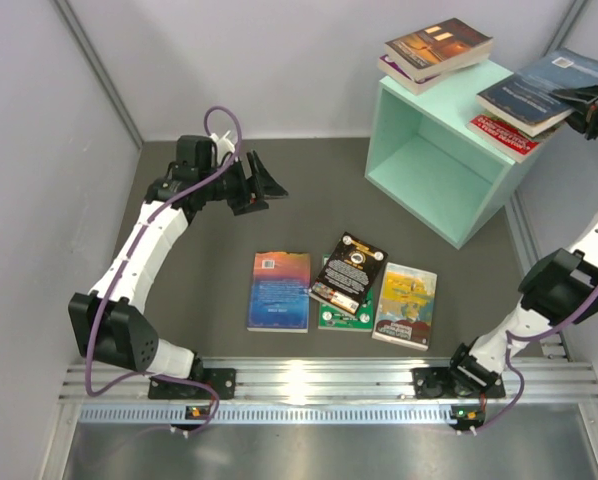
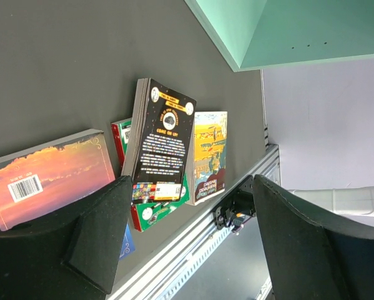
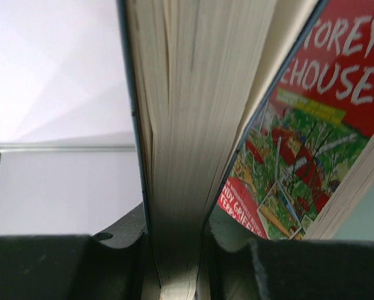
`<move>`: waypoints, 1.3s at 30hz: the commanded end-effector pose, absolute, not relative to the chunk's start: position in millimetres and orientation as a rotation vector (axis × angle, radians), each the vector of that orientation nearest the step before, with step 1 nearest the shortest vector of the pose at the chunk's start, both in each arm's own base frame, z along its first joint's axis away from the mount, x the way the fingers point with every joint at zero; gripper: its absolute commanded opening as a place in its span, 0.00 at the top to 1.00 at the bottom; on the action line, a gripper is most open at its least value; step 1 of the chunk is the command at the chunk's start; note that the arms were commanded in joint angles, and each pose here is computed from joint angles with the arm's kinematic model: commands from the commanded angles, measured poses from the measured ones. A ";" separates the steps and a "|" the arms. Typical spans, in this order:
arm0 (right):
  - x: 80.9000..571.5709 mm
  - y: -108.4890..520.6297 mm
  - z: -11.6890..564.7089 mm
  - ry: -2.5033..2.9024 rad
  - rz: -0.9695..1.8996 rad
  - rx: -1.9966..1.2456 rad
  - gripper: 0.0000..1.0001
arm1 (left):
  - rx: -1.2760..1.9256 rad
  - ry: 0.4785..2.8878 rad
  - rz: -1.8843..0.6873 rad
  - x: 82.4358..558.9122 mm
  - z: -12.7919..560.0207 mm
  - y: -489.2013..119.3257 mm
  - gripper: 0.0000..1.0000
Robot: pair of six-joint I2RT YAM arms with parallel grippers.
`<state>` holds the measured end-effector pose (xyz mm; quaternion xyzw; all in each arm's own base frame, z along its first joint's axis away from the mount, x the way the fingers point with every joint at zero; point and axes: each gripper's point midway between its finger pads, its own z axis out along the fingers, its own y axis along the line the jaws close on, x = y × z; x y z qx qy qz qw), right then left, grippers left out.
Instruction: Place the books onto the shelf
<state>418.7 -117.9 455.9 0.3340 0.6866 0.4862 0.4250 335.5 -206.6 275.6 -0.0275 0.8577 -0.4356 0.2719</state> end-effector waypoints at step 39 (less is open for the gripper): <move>367.9 -165.0 400.6 1.910 0.791 1.014 0.00 | -0.055 2.244 -1.205 340.5 288.4 -206.7 0.21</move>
